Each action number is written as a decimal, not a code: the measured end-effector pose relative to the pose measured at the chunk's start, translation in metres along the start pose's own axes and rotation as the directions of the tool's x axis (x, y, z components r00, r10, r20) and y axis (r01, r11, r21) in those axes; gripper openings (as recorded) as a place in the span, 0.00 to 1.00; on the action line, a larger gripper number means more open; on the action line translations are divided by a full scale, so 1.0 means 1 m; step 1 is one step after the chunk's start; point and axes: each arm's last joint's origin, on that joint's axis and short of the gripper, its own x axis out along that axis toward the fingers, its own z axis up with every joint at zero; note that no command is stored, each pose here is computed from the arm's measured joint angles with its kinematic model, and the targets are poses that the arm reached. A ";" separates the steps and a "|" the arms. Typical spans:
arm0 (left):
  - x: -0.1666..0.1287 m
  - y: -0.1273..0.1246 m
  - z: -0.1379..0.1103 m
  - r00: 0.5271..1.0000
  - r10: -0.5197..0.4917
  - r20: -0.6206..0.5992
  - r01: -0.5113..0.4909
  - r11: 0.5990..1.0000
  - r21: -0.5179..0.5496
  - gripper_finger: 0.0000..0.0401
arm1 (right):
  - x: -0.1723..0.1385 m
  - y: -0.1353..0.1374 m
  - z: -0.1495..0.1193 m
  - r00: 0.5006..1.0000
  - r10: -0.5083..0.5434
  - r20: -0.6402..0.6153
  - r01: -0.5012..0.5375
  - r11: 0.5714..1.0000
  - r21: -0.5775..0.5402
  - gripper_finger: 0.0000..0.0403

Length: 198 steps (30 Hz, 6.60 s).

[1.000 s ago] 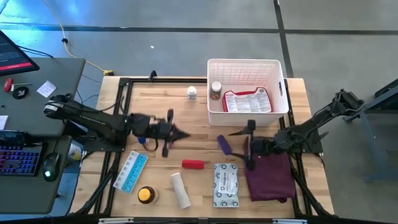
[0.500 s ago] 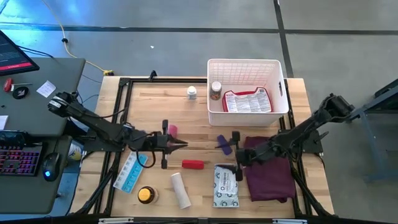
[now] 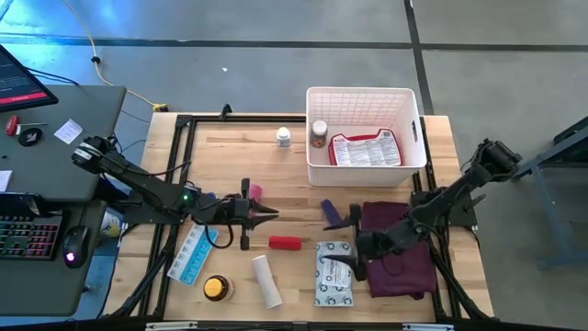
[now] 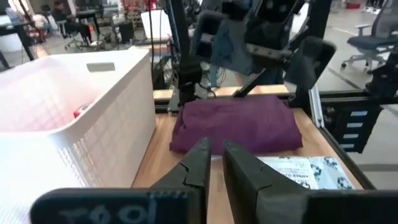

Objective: Pick & place medical supplies in basket/bin
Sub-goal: Put the white medicine organizer into the white container

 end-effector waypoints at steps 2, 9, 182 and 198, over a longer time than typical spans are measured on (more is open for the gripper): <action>0.000 0.000 0.004 0.999 -0.006 0.035 0.007 1.000 -0.013 0.21 | 0.001 -0.002 -0.001 1.000 -0.012 -0.003 0.012 1.000 0.000 0.79; 0.003 -0.002 0.005 0.998 -0.013 0.066 0.016 0.999 -0.047 0.24 | 0.007 -0.012 -0.003 1.000 0.001 -0.001 -0.001 0.997 0.075 0.79; -0.039 -0.065 -0.143 -0.317 0.025 -0.948 -0.706 0.662 0.253 0.75 | 0.001 -0.016 0.001 0.960 0.157 -0.231 -0.111 0.974 0.200 0.79; -0.037 -0.069 -0.119 -0.392 0.040 -0.919 -0.625 0.722 0.298 0.74 | 0.002 -0.017 0.003 0.967 0.153 -0.205 -0.113 0.975 0.194 0.79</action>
